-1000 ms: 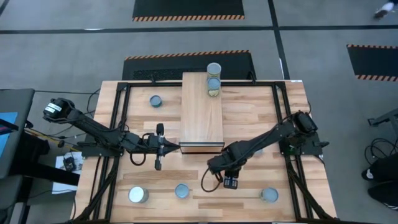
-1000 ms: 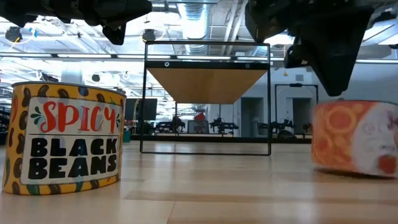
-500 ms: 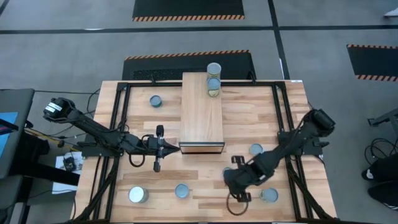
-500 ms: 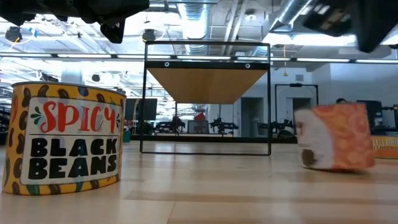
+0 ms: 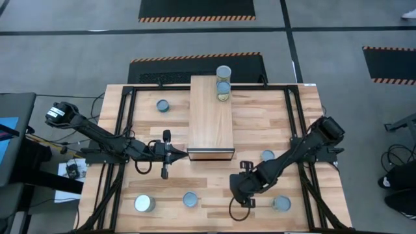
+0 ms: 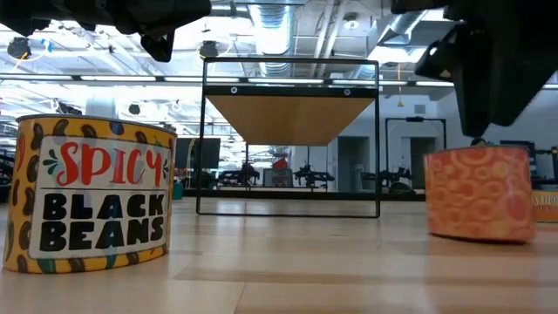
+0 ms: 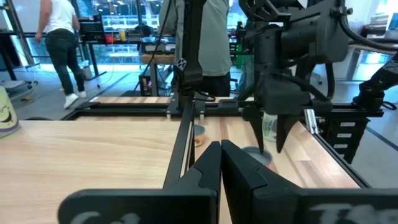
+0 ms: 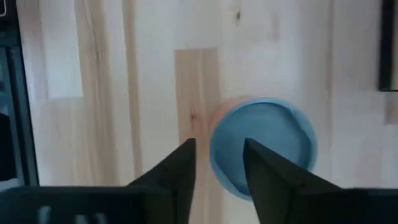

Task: Pick and place cans onto a shelf
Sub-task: Put the canned tomato sauce on the shelf

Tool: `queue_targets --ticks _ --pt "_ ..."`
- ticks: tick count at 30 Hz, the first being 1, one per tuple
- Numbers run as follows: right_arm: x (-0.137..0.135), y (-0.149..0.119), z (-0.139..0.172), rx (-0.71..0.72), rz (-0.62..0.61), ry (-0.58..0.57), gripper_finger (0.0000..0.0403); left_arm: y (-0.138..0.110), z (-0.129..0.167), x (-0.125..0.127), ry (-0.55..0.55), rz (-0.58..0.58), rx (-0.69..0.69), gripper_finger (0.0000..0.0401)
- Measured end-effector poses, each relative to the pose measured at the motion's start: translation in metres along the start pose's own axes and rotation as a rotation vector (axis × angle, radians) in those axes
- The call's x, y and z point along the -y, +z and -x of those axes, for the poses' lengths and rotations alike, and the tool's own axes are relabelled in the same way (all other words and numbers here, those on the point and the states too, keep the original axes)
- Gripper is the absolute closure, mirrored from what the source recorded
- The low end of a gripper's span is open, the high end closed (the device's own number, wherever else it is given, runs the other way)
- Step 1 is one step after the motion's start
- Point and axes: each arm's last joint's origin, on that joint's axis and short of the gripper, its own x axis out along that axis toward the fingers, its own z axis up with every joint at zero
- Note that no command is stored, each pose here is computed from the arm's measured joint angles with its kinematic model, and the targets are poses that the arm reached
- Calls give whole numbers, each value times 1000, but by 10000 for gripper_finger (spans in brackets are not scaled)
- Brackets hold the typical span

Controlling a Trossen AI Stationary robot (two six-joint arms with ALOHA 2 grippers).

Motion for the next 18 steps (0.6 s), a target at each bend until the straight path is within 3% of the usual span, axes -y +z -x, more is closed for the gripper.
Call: queue_targets --ticks 6,14,18 --pt "1 1 0 3 -48 0 210 0 0 0 0 -1 -2 401" --pt "-4 -2 -7 -5 74 -6 238 0 0 0 1 -3 -3 401" --pt "-6 -1 -12 -3 78 -5 247 -1 0 0 1 -4 -7 401"
